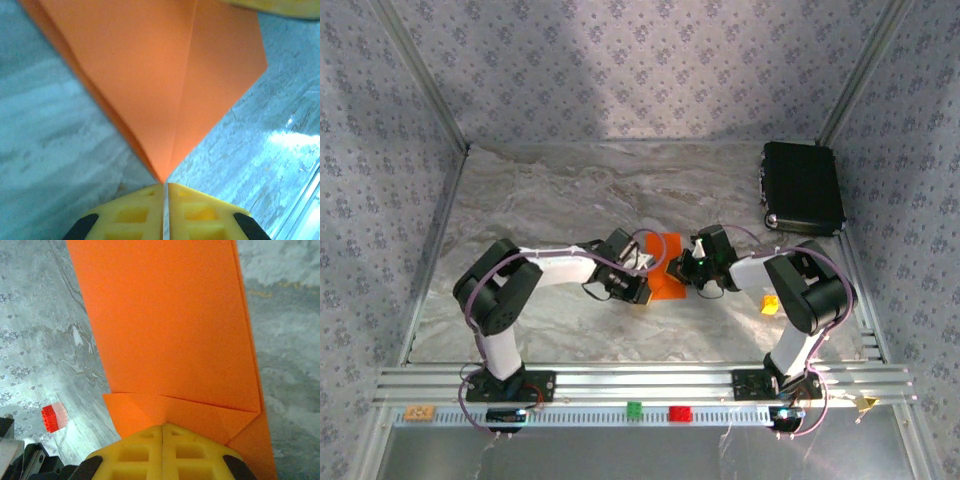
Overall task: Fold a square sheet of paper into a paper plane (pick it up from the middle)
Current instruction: Fold the triangle a second time at the center of the table.
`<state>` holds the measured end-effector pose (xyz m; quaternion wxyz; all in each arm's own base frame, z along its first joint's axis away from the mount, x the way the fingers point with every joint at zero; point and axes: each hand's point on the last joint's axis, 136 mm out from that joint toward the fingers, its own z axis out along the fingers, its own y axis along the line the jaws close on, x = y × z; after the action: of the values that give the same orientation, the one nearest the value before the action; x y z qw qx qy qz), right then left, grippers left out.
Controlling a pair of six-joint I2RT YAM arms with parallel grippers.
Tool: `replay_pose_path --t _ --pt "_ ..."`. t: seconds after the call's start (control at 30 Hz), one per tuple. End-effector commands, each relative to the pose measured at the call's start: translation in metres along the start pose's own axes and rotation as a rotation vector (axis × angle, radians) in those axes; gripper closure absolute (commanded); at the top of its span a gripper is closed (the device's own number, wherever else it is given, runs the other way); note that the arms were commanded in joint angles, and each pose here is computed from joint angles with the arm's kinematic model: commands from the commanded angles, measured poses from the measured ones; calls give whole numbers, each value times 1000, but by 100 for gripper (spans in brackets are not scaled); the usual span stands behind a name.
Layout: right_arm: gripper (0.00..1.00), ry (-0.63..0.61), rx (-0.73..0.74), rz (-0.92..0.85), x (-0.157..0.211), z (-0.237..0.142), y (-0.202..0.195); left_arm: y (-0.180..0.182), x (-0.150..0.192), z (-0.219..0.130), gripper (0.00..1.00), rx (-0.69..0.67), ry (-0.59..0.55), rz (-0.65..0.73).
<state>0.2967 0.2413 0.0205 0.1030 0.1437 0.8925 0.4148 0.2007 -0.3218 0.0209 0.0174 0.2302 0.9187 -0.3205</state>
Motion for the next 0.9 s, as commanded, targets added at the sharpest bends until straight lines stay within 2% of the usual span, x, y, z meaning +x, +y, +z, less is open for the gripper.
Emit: replay_pose_path --t 0.0,0.2,0.47,0.6,0.87 --pt "100 0 83 44 2 2 -24 -14 3 -17 90 18 -20 22" --pt "100 0 76 42 0 3 -21 -37 -38 -36 90 123 -171 10" --pt "99 5 69 40 1 4 -20 -27 -62 -7 90 111 -125 -28" --pt "99 9 53 34 0 4 -15 -12 -55 7 93 64 -79 -58" --pt "98 -19 -1 -29 -12 -9 17 23 -19 25 99 -21 0 -131"
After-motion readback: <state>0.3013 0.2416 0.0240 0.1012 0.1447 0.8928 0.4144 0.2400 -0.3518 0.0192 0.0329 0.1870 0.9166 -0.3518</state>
